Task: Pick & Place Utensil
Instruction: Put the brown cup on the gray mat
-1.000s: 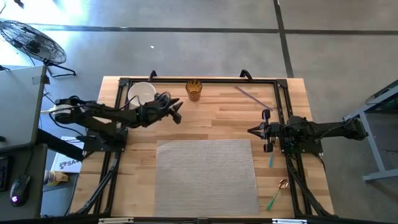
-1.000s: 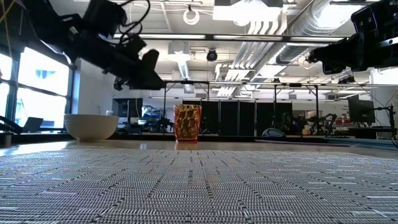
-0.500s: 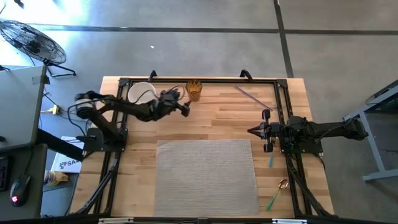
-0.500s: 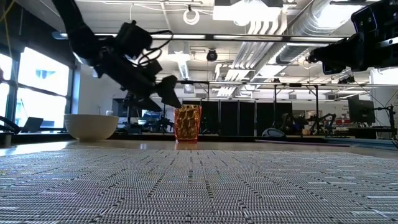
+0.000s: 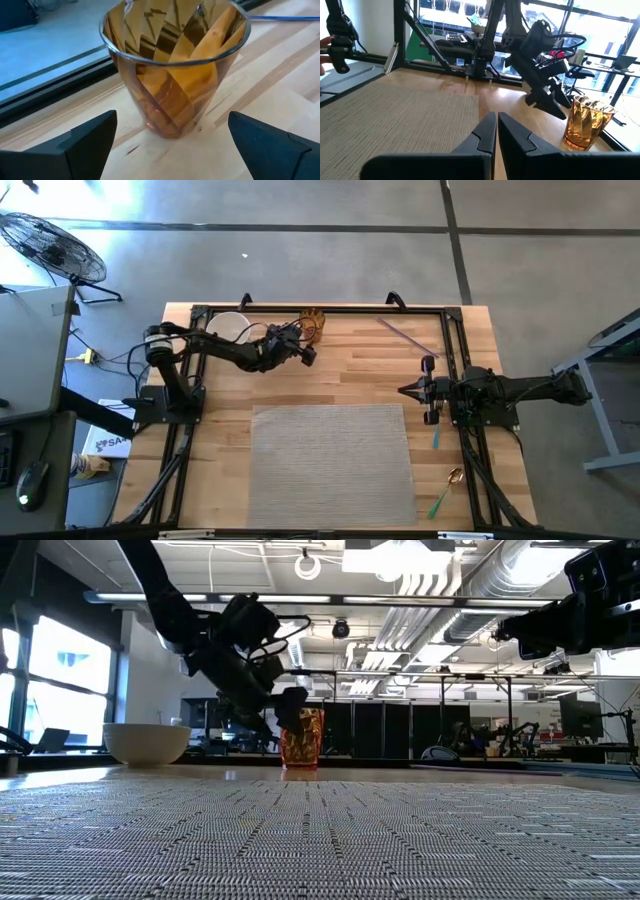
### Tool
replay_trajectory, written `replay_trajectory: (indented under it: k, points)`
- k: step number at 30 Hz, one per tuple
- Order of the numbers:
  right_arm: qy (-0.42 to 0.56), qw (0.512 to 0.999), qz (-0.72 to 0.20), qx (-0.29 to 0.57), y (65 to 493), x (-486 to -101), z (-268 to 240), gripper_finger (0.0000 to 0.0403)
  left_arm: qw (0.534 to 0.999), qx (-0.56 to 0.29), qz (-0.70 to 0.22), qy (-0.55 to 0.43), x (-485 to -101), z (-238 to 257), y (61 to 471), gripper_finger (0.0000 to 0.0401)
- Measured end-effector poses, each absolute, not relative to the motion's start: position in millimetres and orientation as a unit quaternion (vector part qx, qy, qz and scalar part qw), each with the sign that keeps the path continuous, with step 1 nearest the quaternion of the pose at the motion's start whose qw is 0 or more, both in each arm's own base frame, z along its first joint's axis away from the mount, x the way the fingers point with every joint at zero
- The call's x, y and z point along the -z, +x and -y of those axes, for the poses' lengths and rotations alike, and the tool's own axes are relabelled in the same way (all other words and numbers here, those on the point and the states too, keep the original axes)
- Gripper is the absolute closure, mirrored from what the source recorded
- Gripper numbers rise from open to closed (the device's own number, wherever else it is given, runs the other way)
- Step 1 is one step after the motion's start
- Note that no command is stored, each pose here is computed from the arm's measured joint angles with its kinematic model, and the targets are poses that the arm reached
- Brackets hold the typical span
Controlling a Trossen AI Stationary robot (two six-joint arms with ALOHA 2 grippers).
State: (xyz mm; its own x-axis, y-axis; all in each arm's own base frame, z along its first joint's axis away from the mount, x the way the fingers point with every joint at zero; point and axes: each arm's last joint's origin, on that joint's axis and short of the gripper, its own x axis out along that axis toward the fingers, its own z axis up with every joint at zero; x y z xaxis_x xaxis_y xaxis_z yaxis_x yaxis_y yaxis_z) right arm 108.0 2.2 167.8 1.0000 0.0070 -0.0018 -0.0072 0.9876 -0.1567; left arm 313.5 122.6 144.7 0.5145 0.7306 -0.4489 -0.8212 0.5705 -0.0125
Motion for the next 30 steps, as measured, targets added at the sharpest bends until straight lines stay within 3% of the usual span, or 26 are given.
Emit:
replay_trajectory:
  k: [21,30]
  points:
    - [-0.079,0.997,-0.001,-0.004,108,-168,-2,0.0391,0.870,-0.450,-0.162,-0.120,-135,-133,320,0.0022]
    - [-0.079,0.997,-0.001,-0.004,108,-168,-2,0.0391,0.880,-0.429,-0.168,-0.116,-108,-145,323,0.0022]
